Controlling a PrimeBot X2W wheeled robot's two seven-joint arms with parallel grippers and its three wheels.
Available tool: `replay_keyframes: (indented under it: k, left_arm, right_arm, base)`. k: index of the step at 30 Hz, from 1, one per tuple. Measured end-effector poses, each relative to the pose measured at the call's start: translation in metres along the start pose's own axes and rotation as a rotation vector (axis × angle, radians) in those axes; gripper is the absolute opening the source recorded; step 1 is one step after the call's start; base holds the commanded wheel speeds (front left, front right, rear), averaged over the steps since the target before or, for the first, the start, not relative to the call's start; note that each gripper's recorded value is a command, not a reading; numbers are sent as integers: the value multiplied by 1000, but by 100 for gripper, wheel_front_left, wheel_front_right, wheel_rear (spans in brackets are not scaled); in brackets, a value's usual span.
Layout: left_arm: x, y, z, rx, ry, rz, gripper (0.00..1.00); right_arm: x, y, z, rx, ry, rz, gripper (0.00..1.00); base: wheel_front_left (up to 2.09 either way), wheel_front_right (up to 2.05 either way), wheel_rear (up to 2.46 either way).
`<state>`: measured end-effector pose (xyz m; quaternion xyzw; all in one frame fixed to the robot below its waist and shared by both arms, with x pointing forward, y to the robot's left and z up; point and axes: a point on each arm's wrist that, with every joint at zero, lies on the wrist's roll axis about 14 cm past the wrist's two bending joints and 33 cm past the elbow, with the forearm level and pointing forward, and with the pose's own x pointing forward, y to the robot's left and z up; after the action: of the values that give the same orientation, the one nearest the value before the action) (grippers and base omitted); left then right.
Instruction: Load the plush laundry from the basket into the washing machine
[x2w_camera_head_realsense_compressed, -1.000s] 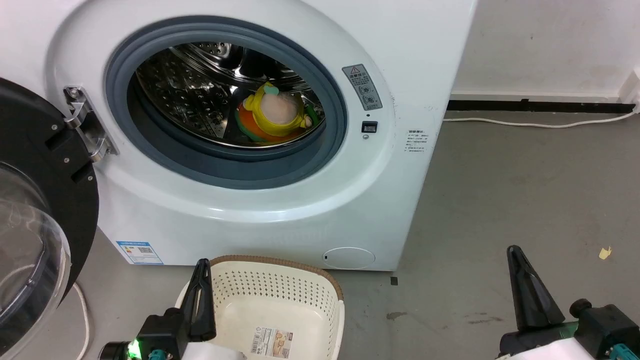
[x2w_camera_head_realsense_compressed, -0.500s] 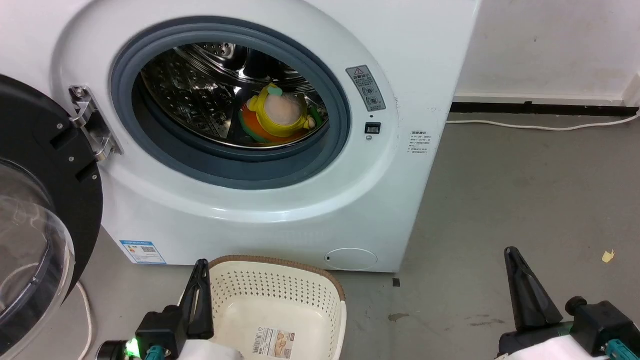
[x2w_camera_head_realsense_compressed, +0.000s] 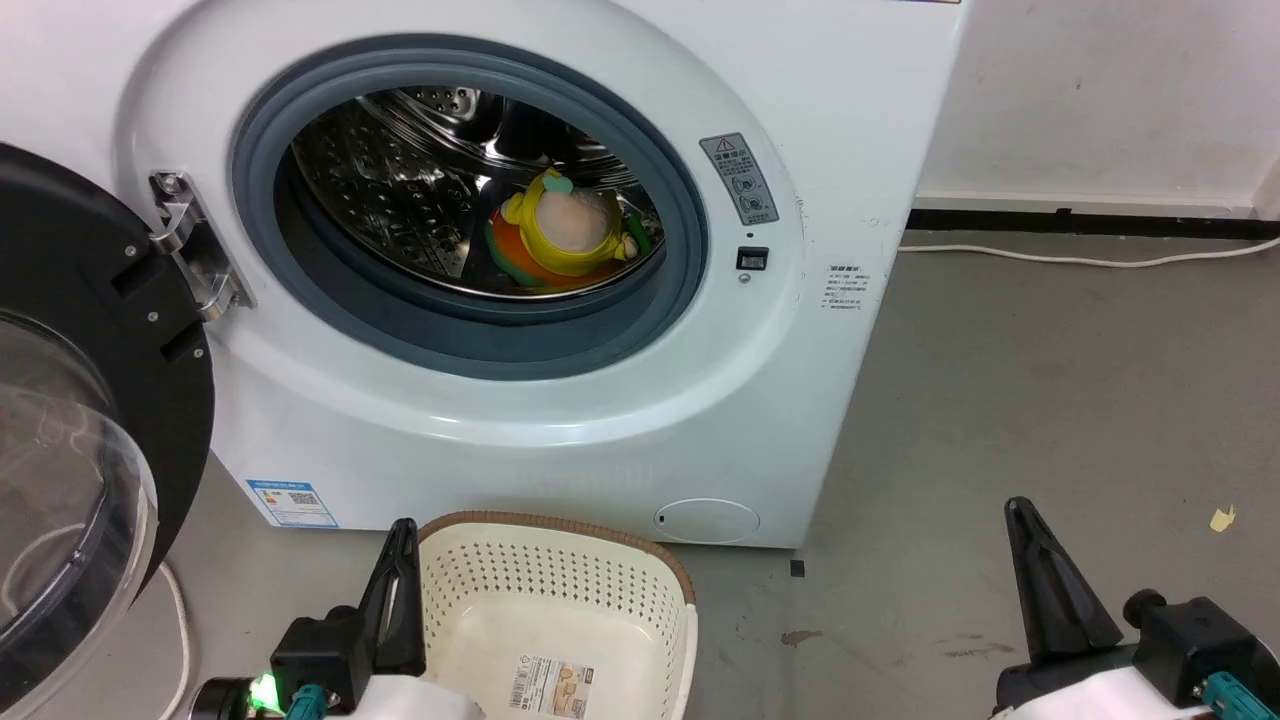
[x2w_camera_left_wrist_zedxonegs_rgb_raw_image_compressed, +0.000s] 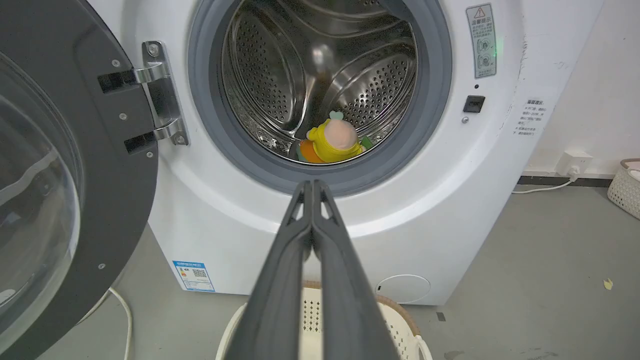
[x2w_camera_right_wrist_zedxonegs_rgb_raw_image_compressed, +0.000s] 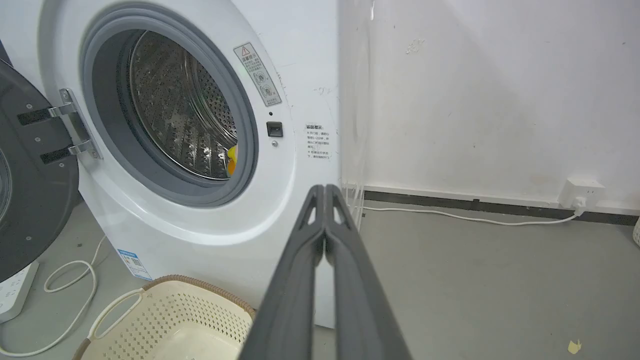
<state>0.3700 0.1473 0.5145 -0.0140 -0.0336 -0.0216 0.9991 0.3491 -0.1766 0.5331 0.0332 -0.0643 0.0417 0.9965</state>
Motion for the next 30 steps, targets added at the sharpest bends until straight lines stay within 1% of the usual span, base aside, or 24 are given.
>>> replay_keyframes:
  k: [30]
  left_arm:
    - [0,11,3,29,25,15,0]
  right_arm:
    - [7,5,-5,-37,51,20,0]
  base:
    - [0,0,0]
